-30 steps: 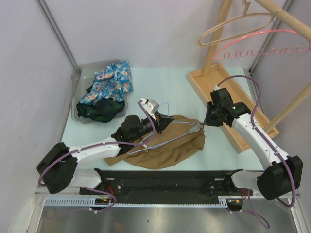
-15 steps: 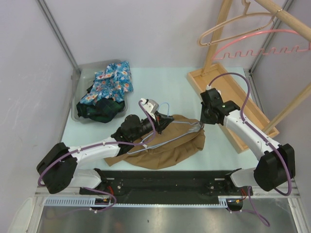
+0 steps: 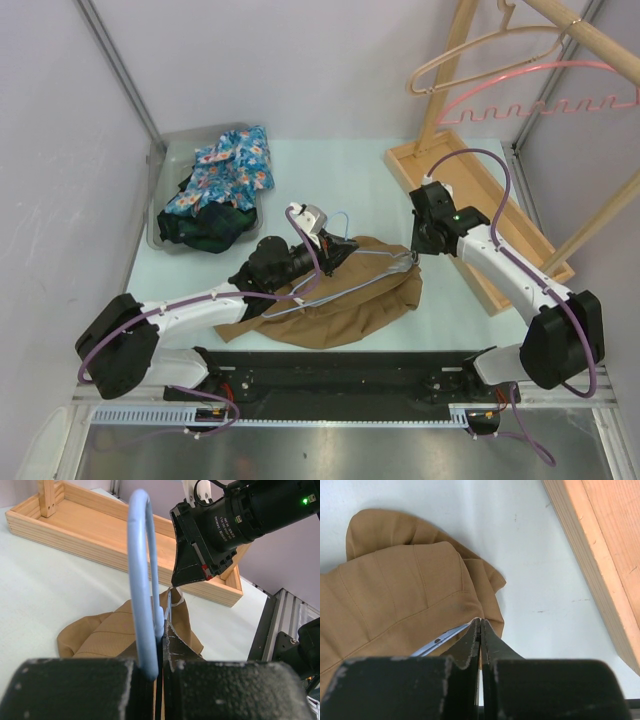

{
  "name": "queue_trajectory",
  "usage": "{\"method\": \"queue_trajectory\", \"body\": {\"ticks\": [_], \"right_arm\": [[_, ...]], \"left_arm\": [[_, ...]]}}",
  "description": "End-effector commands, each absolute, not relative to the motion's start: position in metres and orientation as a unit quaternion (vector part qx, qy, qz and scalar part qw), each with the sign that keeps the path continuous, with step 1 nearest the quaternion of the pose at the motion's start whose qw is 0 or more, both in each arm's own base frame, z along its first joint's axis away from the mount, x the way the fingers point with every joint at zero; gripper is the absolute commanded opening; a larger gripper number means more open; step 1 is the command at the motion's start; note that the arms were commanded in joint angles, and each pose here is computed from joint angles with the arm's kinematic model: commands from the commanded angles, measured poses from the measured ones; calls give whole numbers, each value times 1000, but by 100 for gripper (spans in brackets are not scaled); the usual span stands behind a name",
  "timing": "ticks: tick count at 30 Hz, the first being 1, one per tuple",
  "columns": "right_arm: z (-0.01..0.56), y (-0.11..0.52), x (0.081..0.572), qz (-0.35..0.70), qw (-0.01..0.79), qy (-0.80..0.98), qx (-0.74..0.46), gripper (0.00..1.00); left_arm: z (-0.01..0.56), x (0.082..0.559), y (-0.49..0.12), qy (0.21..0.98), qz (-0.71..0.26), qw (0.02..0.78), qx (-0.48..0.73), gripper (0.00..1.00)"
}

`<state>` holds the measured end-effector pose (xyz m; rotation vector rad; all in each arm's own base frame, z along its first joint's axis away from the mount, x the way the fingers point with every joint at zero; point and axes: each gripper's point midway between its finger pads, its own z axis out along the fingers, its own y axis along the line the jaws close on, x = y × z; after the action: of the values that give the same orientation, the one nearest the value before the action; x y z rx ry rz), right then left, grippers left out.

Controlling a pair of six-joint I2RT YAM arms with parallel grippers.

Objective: Place the skirt on the hanger
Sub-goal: Place skirt on hanger

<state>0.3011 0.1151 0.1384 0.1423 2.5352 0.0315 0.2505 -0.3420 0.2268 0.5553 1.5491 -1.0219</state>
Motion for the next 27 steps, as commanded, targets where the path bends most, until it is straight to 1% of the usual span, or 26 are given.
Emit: {"method": "queue_trajectory", "body": {"ticks": [1,11,13,14,16,19,21,23,27], "right_arm": [[155,119,308,27,328,942,63,0],[168,122,302,45,340,937,61,0],[164,119,299,35,331,941,58,0],[160,117,296,28,322,945,56,8],[156,115,294,20,313,948,55,27],[152,112,291,6,310,949,55,39],[152,110,291,3,312,948,59,40],[152,112,292,8,312,948,60,39],[138,113,288,13,292,955,58,29]], "left_arm": [[261,245,-345,622,-457,590,238,0],[258,246,-348,625,-458,585,240,0],[259,246,-348,624,-458,586,240,0],[258,246,-348,624,-458,585,240,0],[259,246,-348,624,-458,586,240,0],[259,246,-348,624,-458,586,240,0],[258,246,-348,624,-458,585,241,0],[258,246,-349,624,-458,585,241,0],[259,246,-348,624,-458,585,241,0]]}}
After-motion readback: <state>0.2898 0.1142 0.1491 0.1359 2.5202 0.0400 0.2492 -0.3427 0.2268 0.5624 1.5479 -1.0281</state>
